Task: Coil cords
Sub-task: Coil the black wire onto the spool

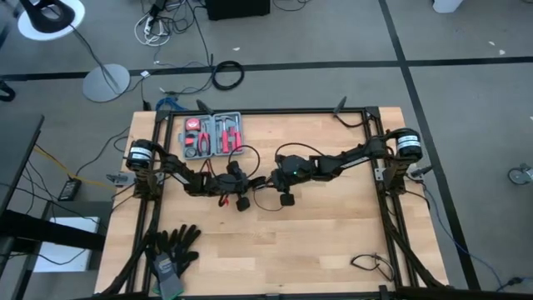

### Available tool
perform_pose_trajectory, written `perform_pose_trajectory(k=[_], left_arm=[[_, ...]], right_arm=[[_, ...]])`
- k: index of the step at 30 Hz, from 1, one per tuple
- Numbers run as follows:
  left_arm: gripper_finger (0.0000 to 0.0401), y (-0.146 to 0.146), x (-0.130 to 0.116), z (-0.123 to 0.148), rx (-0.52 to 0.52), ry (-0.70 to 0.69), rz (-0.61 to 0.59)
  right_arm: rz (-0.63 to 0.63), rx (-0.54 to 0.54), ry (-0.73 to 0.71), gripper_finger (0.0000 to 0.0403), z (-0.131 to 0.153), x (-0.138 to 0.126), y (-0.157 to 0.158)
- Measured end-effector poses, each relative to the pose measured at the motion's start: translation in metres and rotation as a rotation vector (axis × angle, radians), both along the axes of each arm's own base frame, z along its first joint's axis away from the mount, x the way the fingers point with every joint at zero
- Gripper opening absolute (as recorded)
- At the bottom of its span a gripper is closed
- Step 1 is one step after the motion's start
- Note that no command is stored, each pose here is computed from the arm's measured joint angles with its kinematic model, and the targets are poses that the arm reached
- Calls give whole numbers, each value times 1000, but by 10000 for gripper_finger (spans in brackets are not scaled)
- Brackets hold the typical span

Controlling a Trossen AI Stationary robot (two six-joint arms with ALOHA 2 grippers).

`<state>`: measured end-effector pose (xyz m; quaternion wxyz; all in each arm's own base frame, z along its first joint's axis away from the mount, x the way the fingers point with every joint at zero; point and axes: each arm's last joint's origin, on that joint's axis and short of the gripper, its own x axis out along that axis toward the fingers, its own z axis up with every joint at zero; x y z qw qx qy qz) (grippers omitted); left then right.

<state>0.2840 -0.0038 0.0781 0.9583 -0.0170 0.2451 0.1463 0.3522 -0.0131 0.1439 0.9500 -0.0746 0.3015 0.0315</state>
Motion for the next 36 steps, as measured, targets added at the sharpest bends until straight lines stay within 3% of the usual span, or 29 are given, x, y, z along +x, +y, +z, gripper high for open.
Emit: perform_pose_trajectory(k=[12, 32, 36], left_arm=[[0, 0, 1, 1, -1, -21, -4], [0, 0, 2, 3, -52, -59, 24], [0, 0, 2, 3, -52, -60, 25]], right_arm=[[51, 38, -19, 5, -3, 2, 1], [-11, 45, -11, 38, -13, 5, 0], [-18, 42, -12, 20, -13, 5, -1]])
